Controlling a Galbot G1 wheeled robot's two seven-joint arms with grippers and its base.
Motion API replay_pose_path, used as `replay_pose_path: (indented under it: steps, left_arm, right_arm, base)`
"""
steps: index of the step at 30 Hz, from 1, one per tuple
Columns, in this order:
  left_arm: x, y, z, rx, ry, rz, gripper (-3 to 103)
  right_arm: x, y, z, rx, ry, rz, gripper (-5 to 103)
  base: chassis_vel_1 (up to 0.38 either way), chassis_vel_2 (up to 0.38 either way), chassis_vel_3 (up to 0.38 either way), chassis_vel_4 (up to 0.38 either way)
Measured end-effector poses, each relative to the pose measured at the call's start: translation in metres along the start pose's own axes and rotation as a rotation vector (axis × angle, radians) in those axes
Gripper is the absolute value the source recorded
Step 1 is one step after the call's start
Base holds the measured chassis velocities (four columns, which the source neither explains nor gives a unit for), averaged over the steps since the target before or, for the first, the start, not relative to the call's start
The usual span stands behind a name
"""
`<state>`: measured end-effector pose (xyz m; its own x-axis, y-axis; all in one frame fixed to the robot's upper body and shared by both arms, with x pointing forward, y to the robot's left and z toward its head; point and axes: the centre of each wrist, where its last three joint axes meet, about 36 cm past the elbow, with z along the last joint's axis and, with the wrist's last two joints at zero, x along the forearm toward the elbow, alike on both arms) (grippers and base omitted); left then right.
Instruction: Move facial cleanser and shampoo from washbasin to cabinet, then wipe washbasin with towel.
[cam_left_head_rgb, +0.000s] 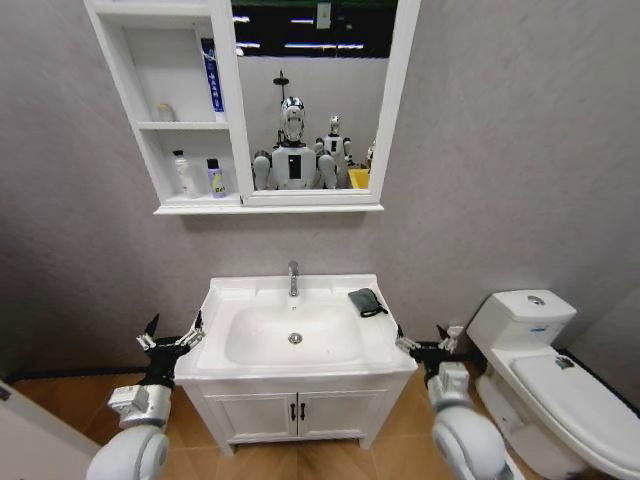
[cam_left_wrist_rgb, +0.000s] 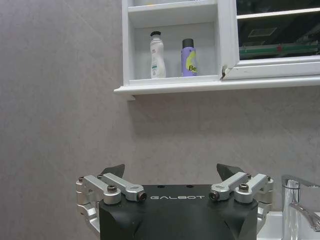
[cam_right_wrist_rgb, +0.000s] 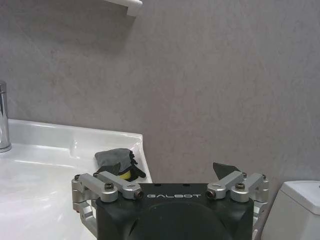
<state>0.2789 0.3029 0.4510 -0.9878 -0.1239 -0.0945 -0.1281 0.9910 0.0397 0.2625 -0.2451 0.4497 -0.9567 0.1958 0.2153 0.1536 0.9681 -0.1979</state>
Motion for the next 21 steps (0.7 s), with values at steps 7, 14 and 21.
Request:
replay_pose_path:
  steps: [7,14,21]
  left_arm:
    - [0.003,-0.003,0.000,-0.006,0.002,0.007,100]
    - [0.005,-0.001,-0.003,-0.015,-0.006,0.000,100]
    - [0.013,0.000,-0.006,-0.018,-0.021,-0.005,100]
  right_arm:
    - [0.023,0.003,-0.017,-0.001,-0.010,-0.019,100]
    - [0.025,0.004,-0.025,-0.002,-0.016,-0.026,100]
    - [0.030,0.006,-0.025,-0.006,-0.008,-0.034,100]
  base:
    - [0.000,0.000,0.000,0.000]
    - [0.088,-0.079,-0.081,0.091]
    - [0.208,-0.197,-0.190,0.210]
